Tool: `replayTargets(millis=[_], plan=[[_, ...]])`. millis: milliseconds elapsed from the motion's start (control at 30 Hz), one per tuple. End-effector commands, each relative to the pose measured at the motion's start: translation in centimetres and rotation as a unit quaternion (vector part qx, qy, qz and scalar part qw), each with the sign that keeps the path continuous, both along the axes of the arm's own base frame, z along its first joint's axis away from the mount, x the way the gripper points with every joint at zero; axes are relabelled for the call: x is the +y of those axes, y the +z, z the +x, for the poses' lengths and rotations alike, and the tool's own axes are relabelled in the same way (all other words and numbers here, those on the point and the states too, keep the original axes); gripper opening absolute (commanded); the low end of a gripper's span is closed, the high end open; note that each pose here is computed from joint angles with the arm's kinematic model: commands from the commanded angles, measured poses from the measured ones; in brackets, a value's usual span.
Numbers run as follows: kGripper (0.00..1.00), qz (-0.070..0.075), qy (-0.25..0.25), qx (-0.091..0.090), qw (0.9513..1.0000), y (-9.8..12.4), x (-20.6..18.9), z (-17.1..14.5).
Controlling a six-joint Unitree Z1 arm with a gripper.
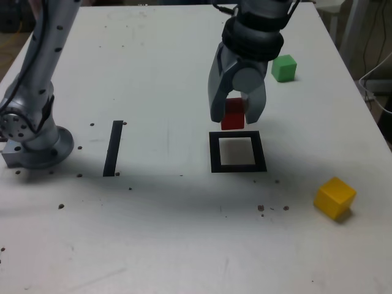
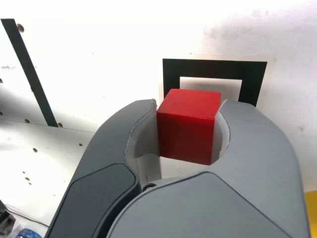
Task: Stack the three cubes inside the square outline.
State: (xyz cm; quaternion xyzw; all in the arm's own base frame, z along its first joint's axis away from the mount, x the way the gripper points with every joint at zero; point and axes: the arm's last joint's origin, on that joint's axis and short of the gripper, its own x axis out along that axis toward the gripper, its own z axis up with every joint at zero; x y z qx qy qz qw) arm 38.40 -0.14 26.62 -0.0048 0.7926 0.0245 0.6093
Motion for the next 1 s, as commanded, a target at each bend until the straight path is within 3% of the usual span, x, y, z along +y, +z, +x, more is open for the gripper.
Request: replayTargets(millis=[0,967], plan=[[0.1,-0.001,0.0,0.007,1.0,-0.4,-0.1,0.2],[0.11,-0.019,-0.007,0.029,0.9994,-2.9,-1.1,0.8]])
